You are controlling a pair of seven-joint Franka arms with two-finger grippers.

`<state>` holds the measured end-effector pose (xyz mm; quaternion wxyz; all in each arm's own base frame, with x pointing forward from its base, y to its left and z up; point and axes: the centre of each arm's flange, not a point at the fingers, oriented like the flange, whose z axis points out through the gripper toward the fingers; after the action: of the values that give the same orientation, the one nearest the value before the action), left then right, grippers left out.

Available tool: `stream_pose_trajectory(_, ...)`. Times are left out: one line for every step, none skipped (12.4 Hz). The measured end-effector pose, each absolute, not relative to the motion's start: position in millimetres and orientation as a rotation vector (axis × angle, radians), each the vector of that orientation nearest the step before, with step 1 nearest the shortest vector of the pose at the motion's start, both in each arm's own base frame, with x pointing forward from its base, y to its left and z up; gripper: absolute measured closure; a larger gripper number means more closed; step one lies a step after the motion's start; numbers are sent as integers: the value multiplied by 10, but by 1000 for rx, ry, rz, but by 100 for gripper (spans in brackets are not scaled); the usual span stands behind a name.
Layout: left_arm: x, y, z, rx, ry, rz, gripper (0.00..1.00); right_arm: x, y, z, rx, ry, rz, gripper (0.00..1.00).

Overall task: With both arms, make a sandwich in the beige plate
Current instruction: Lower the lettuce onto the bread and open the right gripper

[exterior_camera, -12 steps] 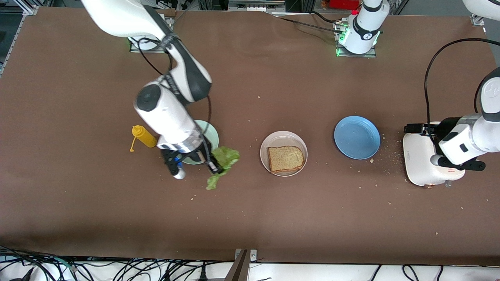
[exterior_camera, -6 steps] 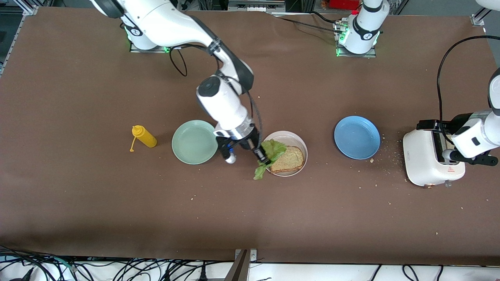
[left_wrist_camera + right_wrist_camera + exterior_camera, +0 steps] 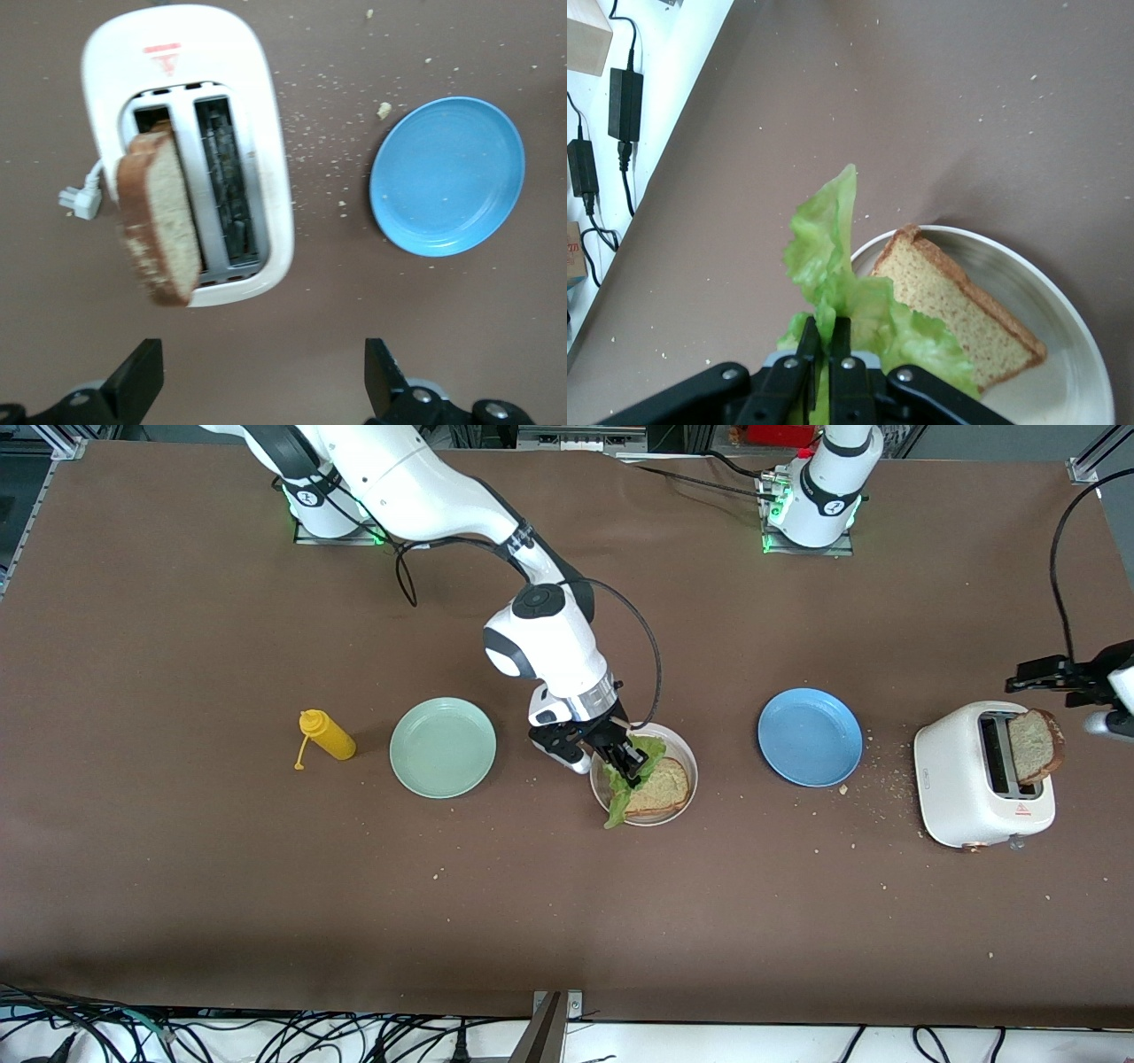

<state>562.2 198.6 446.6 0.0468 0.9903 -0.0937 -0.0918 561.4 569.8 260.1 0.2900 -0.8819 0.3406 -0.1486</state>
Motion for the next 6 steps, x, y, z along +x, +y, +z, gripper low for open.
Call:
stream_pose_trajectory(5604, 2089, 4445, 3026, -279, -264, 0, 5608, 5735, 2496, -2344, 894, -399, 93)
stream_pose_trajectory(5612, 2121, 4421, 3032, -275, -251, 0, 5580, 5787, 2423, -2338, 881, -398, 93)
stream_pose_trajectory(5636, 2143, 4380, 3042, -263, -236, 0, 5534, 5849, 2392, -2337, 867, -395, 93)
stream_pose_trajectory(5650, 2205, 4322, 3051, -228, -225, 0, 5487, 5905, 2401, -2338, 856, -393, 93)
stream_pose_trajectory(5647, 2307, 4243, 3058, -175, -224, 0, 5450, 5943, 2406, -2341, 841, -395, 93)
stream_pose_trajectory(5637, 2417, 4164, 3063, -133, -223, 0, 5421, 5968, 2397, -2351, 820, -406, 93)
